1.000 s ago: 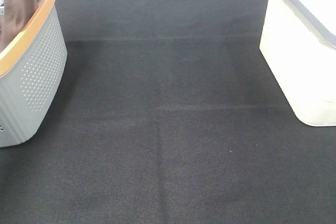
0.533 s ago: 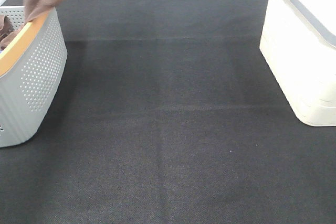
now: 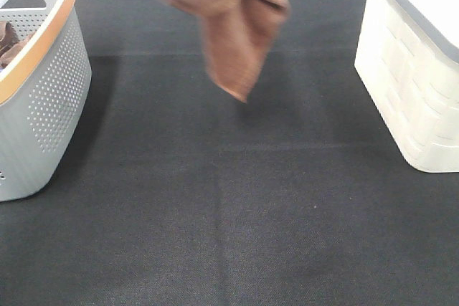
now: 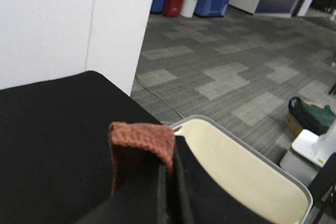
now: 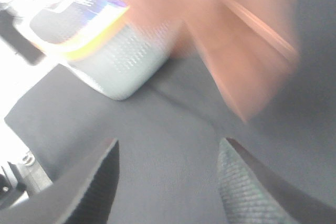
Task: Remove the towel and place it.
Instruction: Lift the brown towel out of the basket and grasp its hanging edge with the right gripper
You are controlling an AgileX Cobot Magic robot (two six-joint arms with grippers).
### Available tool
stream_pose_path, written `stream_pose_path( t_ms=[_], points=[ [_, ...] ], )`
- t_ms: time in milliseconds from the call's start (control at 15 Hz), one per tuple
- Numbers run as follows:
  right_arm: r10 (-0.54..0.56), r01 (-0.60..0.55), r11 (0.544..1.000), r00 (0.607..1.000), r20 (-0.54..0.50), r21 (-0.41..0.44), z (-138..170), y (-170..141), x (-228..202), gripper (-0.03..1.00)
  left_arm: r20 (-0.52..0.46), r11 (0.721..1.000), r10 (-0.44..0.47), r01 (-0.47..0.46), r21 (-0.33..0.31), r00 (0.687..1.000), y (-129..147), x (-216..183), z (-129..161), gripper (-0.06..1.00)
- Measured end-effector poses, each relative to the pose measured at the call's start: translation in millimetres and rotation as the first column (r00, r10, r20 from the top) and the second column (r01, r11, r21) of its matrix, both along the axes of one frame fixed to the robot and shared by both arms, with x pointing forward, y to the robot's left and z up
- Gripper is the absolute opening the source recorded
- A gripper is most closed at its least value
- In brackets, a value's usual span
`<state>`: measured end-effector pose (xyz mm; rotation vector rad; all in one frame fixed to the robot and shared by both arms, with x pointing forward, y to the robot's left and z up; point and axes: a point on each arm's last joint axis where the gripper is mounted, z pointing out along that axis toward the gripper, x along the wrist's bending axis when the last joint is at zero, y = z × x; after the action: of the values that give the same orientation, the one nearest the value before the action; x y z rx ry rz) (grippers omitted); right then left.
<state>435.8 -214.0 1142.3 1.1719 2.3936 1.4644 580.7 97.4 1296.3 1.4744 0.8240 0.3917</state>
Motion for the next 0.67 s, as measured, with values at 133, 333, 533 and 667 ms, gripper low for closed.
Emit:
stream_pose_path(
  t_ms=[133, 333, 533, 667],
  points=[
    [0.079, -0.071, 0.993, 0.994, 0.081, -0.096, -11.1, 27.3, 12.8, 0.54, 0.001, 1.000, -0.022, 0.022, 0.017, 1.000, -17.6, 1.4, -8.9, 0.00],
    [0.130, -0.068, 0.964, 0.965, 0.228, -0.259, -31.4, 66.2, 29.3, 0.54, 0.014, 0.998, -0.051, 0.051, 0.028, 0.999, -36.8, -3.2, -14.0, 0.00],
    [-0.009, 0.068, 0.976, 0.962, 0.274, -0.205, -39.1, 86.4, 42.7, 0.60, 0.038, 0.996, -0.073, 0.071, 0.057, 0.997, -51.1, -11.6, -15.2, 0.00],
    [-0.044, 0.095, 0.977, 0.965, 0.259, -0.189, -41.5, 87.0, 45.9, 0.62, 0.044, 0.996, -0.077, 0.074, 0.056, 0.996, -53.5, -13.3, -14.8, 0.00]
  ],
)
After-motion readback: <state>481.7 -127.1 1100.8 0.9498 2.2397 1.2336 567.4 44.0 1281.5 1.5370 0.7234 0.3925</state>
